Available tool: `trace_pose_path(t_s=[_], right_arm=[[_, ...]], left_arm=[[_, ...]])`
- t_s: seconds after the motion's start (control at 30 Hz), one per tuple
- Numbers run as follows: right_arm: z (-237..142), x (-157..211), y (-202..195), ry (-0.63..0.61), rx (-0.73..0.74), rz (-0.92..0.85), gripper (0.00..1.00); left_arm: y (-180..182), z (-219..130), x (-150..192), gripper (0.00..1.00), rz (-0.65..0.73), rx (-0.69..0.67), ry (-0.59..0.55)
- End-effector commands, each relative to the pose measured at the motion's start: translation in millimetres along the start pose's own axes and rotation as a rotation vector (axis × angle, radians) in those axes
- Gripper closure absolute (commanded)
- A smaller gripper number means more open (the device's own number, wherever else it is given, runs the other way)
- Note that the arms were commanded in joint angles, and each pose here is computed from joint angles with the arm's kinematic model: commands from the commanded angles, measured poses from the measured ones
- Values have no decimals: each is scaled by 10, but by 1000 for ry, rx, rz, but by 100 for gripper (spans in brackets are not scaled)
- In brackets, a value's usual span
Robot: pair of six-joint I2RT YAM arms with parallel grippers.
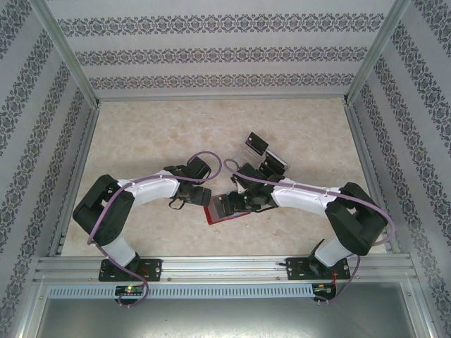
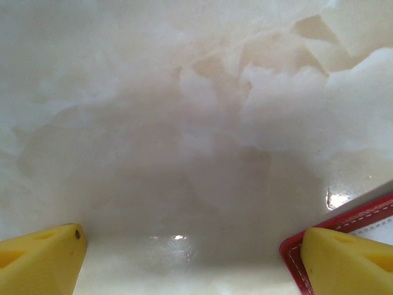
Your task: Put the credit cards into the card holder
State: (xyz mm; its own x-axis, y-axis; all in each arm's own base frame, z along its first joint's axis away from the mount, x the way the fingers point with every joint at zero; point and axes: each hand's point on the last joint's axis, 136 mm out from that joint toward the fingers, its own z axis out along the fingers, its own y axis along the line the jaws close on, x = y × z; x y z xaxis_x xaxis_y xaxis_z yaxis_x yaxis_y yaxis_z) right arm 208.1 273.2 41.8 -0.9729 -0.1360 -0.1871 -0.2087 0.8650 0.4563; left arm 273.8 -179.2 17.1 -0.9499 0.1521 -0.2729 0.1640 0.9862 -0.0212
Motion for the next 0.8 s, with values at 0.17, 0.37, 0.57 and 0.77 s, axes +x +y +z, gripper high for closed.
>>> trace_pose_path(t_s=[0.17, 0.37, 0.57, 0.77], right_arm=[[110, -4, 63, 20, -19, 2, 50], [167, -49, 66, 24, -13, -4, 50], [163, -88, 82, 13, -11, -11, 51], [158, -167, 60, -7, 10, -17, 51]], left_arm=[[70, 114, 164, 8, 8, -48, 43], [63, 115, 162, 8, 7, -45, 42], [54, 114, 165, 8, 5, -40, 42], [51, 99, 165, 8, 6, -39, 45]])
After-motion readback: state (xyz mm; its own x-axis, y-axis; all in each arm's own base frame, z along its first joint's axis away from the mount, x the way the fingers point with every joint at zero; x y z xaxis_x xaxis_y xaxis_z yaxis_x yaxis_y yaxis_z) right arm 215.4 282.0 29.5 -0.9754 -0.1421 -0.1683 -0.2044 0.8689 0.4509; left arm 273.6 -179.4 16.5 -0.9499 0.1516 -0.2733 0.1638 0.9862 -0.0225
